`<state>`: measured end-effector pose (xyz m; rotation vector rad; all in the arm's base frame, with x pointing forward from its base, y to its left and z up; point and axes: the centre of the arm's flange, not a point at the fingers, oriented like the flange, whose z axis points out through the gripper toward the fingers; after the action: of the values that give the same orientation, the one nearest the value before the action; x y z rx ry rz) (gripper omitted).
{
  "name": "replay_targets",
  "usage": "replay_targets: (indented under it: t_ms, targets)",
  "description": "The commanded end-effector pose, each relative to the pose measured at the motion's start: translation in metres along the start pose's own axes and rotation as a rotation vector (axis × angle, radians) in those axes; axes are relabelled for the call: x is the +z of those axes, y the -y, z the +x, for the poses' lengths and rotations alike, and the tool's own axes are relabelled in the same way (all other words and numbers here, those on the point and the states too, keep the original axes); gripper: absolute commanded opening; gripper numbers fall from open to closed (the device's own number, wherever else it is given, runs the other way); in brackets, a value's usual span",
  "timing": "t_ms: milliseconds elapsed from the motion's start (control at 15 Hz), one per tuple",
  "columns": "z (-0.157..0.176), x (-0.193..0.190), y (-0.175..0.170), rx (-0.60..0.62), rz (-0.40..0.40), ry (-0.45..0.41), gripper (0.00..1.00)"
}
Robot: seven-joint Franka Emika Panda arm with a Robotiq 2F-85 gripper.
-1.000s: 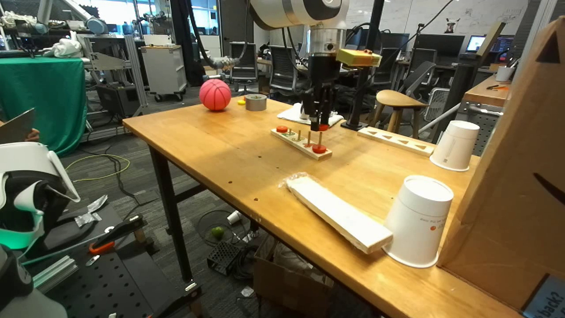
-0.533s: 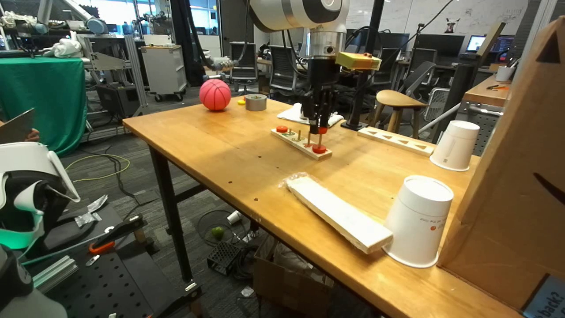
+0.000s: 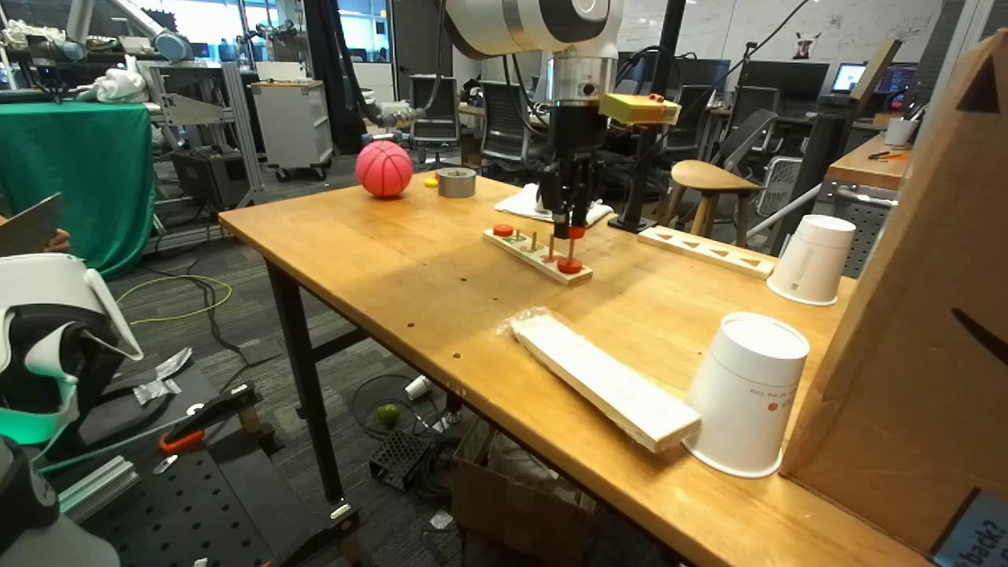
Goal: Move the orange discs to the first rod of the wooden rack
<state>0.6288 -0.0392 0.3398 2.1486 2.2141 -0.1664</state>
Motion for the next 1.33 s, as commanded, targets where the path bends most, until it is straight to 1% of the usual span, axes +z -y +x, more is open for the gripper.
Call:
replay_targets:
  t_ms: [0, 467, 533, 600, 733, 800, 867, 933, 1067, 1267]
  targets:
    - [-0.006, 0.002, 0.003, -0.01, -0.009, 0.025, 0.17]
    - [-0.003, 0.009, 0.004, -0.014, 0.005, 0.018, 0.17]
    - [-0.002, 0.008, 0.004, -0.013, 0.002, 0.016, 0.58]
    - [-0.001, 0.002, 0.003, -0.011, -0.016, 0.008, 0.69]
    - [0.009, -0.025, -0.003, -0.021, -0.094, 0.018, 0.81]
    - [0.02, -0.04, -0.007, -0.044, -0.148, 0.018, 0.91]
    - [0.032, -0.051, -0.011, -0.066, -0.188, 0.015, 0.97]
    - [0.05, -0.06, -0.016, -0.104, -0.222, 0.003, 1.0]
    - [0.082, -0.072, -0.021, -0.159, -0.256, -0.016, 1.0]
    - [0.125, -0.072, -0.022, -0.234, -0.255, -0.033, 1.0]
